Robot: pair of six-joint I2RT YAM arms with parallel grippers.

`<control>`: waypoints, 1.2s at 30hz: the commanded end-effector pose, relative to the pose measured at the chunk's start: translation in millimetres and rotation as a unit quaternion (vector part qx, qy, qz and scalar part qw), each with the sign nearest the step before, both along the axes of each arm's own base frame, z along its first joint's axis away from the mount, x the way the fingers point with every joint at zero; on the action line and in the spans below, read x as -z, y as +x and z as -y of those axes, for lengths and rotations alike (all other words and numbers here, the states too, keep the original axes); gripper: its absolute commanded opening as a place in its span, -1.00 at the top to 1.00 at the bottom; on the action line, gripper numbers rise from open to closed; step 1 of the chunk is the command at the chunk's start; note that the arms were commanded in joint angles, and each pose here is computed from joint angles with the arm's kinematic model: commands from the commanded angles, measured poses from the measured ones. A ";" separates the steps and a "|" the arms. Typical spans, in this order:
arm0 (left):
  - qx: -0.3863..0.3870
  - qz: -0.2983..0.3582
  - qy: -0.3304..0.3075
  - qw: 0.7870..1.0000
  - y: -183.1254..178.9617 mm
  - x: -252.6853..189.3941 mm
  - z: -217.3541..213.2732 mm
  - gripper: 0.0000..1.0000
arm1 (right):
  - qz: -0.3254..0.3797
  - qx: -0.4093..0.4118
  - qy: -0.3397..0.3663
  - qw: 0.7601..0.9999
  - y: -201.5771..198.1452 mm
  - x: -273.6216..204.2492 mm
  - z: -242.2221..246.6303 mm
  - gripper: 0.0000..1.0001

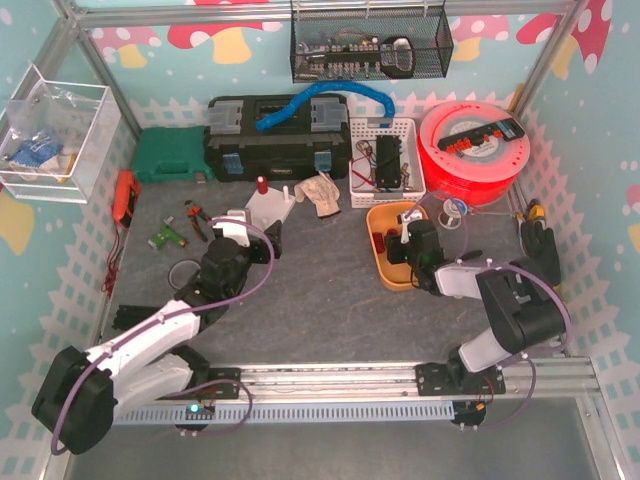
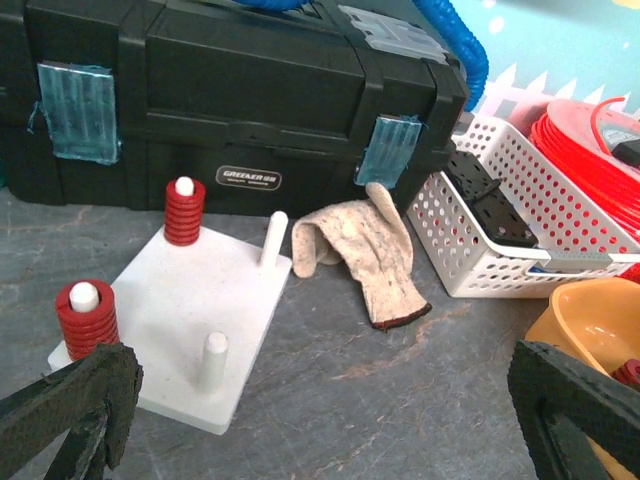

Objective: Install the large spring

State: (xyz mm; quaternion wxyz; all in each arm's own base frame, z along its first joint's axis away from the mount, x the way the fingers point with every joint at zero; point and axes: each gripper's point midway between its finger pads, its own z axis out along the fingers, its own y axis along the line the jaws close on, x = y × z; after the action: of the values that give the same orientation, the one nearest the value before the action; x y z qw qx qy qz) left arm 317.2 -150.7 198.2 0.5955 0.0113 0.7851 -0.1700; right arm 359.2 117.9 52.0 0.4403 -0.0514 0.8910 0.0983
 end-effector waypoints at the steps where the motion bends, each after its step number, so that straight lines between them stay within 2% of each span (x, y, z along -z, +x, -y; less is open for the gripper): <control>1: -0.008 0.016 0.004 1.000 -1.7 -5.8 -4.3 -0.98 | 0.006 0.001 0.005 1.000 14.1 -1.8 -4.1 -0.05; 5: -0.010 0.018 0.004 1.000 -2.6 -6.5 -5.6 -0.98 | 0.027 0.002 0.006 1.000 18.2 -7.7 -3.9 0.08; 14: -0.011 0.018 0.005 1.000 -2.2 -6.0 -5.8 -0.98 | 0.019 -0.004 0.004 1.000 24.0 -1.9 -7.9 0.33; 23: -0.009 0.021 0.001 1.000 -3.7 -8.2 -5.5 -0.98 | 0.018 -0.003 0.007 1.000 25.1 3.0 -9.0 0.35; 25: -0.009 0.022 0.000 1.000 -3.8 -9.2 -5.4 -0.98 | 0.022 -0.002 0.006 1.000 25.4 1.1 -8.5 0.43; 33: -0.019 0.022 -0.009 1.000 -3.3 -7.8 -8.4 -0.98 | 0.056 -0.002 -0.011 0.998 22.9 -26.9 -2.3 0.98; 36: -0.017 0.029 -0.023 0.999 -4.6 -11.7 -7.7 -0.98 | 0.069 -0.007 -0.017 0.997 18.2 -45.0 -0.2 1.00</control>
State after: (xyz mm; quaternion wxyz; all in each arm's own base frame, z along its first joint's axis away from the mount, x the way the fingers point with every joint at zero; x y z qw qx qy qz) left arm 315.4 -144.6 202.3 0.6065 0.0009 0.7777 -0.1655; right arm 377.0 123.0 64.8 0.4656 -0.0623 0.8777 0.0949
